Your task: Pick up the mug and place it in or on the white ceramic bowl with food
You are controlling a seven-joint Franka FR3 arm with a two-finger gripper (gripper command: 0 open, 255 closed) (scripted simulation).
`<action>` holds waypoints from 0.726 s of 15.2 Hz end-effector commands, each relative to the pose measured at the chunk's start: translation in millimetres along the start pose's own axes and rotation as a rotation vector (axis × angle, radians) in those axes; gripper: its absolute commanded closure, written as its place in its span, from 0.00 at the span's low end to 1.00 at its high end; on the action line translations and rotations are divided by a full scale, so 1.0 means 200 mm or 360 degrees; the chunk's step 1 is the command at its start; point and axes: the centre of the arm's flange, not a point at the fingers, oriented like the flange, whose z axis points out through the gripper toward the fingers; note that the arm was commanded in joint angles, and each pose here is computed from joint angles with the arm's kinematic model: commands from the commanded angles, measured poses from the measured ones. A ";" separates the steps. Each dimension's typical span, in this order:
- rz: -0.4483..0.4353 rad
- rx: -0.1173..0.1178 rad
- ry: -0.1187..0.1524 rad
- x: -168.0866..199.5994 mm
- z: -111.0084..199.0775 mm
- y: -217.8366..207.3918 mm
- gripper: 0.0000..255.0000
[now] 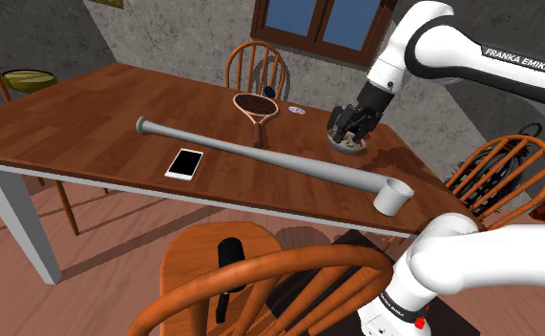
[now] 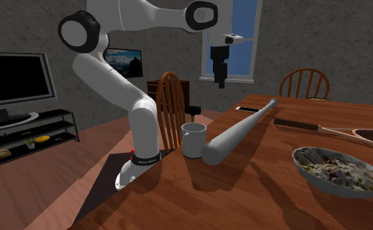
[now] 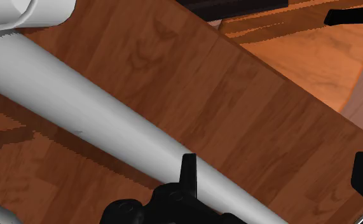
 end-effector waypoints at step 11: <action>-0.0149 -0.0167 -0.0069 -0.38 0.24 0.38 0.00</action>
